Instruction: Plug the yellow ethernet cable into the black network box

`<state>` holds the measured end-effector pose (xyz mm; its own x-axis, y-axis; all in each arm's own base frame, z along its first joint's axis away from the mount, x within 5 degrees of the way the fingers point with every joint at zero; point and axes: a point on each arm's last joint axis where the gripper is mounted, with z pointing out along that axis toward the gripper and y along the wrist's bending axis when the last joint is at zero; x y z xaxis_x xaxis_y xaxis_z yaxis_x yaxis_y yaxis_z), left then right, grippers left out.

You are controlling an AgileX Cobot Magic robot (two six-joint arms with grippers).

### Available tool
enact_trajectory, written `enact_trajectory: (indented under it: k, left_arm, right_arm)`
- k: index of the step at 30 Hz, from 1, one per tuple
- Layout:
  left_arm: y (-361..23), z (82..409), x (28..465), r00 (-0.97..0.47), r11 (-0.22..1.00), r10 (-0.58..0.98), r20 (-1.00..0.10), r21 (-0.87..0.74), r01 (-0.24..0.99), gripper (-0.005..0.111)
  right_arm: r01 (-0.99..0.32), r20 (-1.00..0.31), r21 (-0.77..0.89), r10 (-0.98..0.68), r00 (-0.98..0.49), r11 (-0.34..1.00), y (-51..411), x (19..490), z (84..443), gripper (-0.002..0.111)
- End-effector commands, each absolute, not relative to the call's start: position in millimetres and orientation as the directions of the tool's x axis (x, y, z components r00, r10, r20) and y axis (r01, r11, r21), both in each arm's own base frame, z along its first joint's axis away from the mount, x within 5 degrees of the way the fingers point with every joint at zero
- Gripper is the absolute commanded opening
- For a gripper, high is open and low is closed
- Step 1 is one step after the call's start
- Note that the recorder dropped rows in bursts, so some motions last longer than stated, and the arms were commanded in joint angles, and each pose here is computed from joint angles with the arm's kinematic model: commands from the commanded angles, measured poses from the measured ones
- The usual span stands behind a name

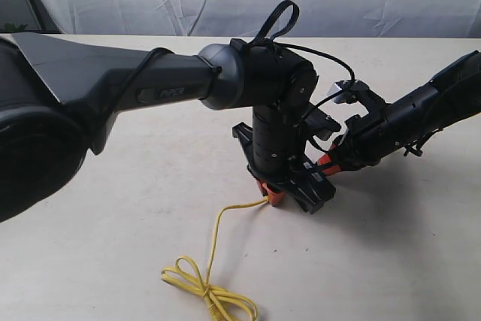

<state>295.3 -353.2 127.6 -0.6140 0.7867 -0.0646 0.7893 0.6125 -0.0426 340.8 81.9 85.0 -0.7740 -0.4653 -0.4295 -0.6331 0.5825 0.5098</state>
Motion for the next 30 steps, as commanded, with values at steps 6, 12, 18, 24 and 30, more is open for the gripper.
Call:
enact_trajectory:
  k: [6, 12, 18, 24, 30]
  left_arm:
    - [-356.2, 131.8, 296.1, -0.615, 0.614, 0.783, -0.098, -0.037, 0.788, 0.0]
    - [-355.5, 133.8, 295.5, -0.613, 0.612, 0.785, -0.093, -0.037, 0.79, 0.0]
    - [-353.2, 133.6, 294.5, -0.607, 0.606, 0.792, -0.067, -0.03, 0.795, 0.0]
    - [-352.8, 135.9, 295.0, -0.603, 0.603, 0.795, -0.07, -0.022, 0.797, 0.0]
    - [-353.4, 142.1, 295.6, -0.602, 0.603, 0.793, -0.095, -0.02, 0.798, 0.0]
  right_arm:
    - [-0.645, -0.429, 0.515, -0.482, -0.764, 0.565, 81.6, 339.2, 85.2, -0.001]
    - [-0.647, -0.428, 0.512, -0.486, -0.762, 0.565, 81.3, 339.1, 84.9, -0.001]
    - [-0.647, -0.428, 0.512, -0.486, -0.762, 0.565, 81.3, 339.1, 84.9, -0.001]
    - [-0.647, -0.428, 0.51, -0.485, -0.762, 0.566, 81.2, 339.3, 84.9, -0.001]
    - [-0.647, -0.429, 0.507, -0.485, -0.762, 0.569, 81.1, 339.5, 84.7, -0.001]
